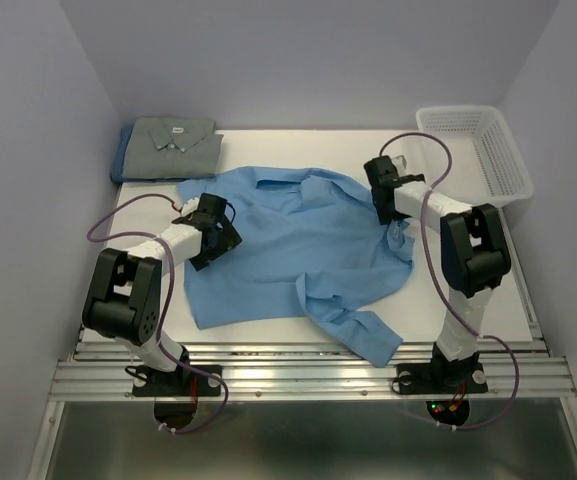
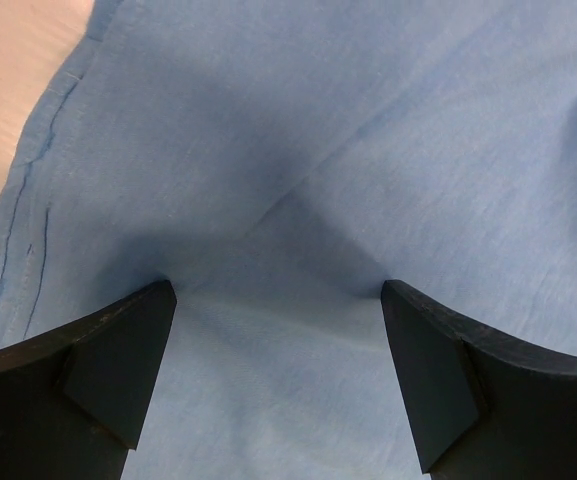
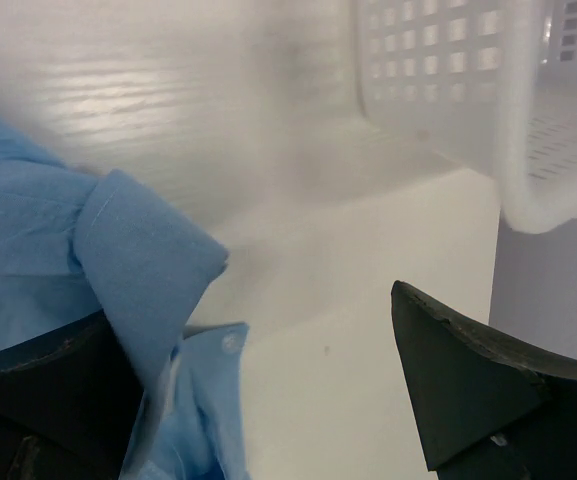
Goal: Fold and stack the long sleeve shirts
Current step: Flatten the shirt out
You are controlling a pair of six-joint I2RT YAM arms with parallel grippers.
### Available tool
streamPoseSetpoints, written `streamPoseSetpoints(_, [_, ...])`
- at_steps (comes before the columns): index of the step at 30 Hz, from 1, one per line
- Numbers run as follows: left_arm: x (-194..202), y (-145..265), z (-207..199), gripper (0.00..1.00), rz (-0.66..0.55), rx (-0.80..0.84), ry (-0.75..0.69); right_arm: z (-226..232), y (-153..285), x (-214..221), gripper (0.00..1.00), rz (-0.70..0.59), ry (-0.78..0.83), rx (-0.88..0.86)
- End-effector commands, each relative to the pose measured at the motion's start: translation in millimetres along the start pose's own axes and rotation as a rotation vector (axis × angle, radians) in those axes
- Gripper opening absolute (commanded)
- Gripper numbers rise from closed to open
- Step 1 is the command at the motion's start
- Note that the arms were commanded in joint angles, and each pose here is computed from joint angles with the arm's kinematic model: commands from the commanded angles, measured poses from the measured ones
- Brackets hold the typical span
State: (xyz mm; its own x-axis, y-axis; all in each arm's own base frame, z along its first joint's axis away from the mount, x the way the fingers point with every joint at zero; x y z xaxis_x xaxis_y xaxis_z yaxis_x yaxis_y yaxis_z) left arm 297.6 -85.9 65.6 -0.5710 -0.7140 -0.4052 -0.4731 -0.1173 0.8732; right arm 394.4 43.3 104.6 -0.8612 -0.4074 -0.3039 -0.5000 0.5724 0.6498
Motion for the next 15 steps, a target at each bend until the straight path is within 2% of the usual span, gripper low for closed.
streamPoseSetpoints(1, [9.4, -18.7, 54.0, 0.99, 0.043, -0.229, -0.039, -52.0, 23.8, -20.3, 1.0, -0.114, -0.204, -0.041])
streamPoseSetpoints(6, [-7.0, -19.6, 64.8, 0.99, 0.023, -0.272, 0.001, -94.7, 10.8, -5.1, 1.0, -0.09, -0.358, -0.051])
streamPoseSetpoints(9, [-10.2, -18.6, 64.6, 0.99, 0.026, -0.261, 0.013, -118.0, -7.9, 17.5, 1.0, -0.001, -0.457, -0.041])
streamPoseSetpoints(12, [-14.5, -15.4, 67.1, 0.99, 0.005, -0.283, 0.025, -129.2, -7.9, 30.0, 1.0, 0.067, -0.503, -0.006])
streamPoseSetpoints(15, [-18.3, -9.1, 66.0, 0.99, -0.007, -0.289, 0.038, -135.0, 10.8, 22.7, 1.0, 0.013, -0.516, -0.086])
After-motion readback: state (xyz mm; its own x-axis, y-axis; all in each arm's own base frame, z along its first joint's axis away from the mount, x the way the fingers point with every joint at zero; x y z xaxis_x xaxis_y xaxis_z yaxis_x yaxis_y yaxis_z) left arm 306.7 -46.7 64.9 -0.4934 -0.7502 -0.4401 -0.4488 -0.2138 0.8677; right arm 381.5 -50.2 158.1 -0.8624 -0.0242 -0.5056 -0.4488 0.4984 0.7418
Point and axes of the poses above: each gripper's point midway between its finger pads, its own y axis back along the fingers, its own z axis along the line the jaws close on, x = y × z, the point moved 5 cm from there along y, back along the fingers, and after that the axes turned 13 degrees about y, right-handed, at the moved point
